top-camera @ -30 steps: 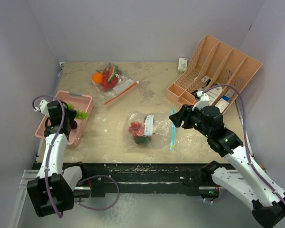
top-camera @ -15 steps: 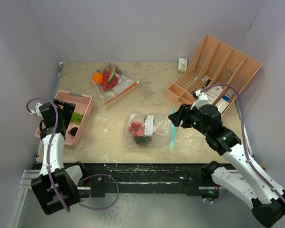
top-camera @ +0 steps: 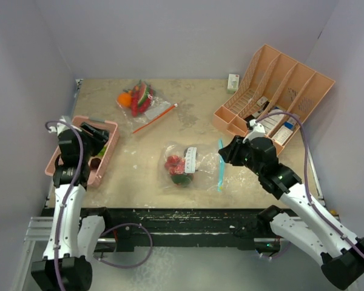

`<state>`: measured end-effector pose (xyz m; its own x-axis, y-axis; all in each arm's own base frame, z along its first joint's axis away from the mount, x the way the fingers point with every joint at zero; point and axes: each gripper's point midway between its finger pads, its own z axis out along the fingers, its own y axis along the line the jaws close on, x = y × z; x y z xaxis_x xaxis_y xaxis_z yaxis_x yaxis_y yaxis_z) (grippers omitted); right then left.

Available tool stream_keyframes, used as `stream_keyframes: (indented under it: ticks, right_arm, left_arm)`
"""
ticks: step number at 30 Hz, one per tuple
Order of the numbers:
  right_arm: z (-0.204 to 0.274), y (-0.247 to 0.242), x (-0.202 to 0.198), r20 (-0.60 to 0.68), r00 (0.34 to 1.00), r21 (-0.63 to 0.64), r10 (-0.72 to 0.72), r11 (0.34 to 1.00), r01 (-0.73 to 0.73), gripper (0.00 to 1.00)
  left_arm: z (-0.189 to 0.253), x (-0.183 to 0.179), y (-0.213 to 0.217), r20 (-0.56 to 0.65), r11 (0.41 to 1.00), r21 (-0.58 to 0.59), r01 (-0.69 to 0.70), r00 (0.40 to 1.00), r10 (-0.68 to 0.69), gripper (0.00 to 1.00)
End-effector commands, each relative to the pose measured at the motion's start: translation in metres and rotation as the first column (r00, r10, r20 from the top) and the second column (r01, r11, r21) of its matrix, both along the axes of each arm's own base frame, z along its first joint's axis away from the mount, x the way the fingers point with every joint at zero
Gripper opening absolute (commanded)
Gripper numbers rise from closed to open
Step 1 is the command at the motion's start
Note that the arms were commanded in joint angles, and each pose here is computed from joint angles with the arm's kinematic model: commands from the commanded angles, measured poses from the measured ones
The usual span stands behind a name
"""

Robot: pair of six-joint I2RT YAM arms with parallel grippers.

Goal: Open the zip-top bag and remove the fake food
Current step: Place the fake fruit in the bin, then open the zipper of the food storage bag at the center of the board.

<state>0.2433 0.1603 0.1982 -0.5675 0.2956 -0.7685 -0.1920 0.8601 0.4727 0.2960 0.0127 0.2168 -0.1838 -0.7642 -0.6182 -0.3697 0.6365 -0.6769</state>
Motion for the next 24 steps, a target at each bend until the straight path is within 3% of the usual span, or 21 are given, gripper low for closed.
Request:
stream_keyframes:
  ticks: [1, 6, 13, 18, 24]
  right_arm:
    - [0.004, -0.007, 0.012, 0.034, 0.995, 0.062, -0.098, 0.993, 0.096, 0.40]
    - [-0.008, -0.023, 0.014, 0.013, 0.986, 0.037, -0.168, 0.985, 0.168, 0.38]
    - [-0.033, -0.059, 0.007, 0.004, 0.956, -0.077, -0.295, 0.953, 0.294, 0.35]
    - [-0.049, -0.049, 0.003, -0.025, 0.971, -0.074, -0.238, 0.969, 0.236, 0.26]
    - [-0.068, -0.009, 0.006, -0.064, 0.997, -0.009, -0.052, 0.999, 0.052, 0.08]
  left_arm:
    - [0.016, 0.000, -0.037, 0.027, 0.993, 0.028, 0.112, 0.993, -0.112, 0.55]
    - [0.003, 0.005, -0.091, -0.009, 0.965, 0.047, 0.257, 0.966, -0.257, 0.54]
    - [-0.041, 0.008, -0.203, -0.137, 0.870, 0.135, 0.475, 0.878, -0.458, 0.55]
    - [-0.088, 0.003, -0.255, -0.238, 0.808, 0.143, 0.571, 0.813, -0.532, 0.55]
    - [-0.121, -0.001, -0.269, -0.296, 0.787, 0.139, 0.601, 0.784, -0.546, 0.53]
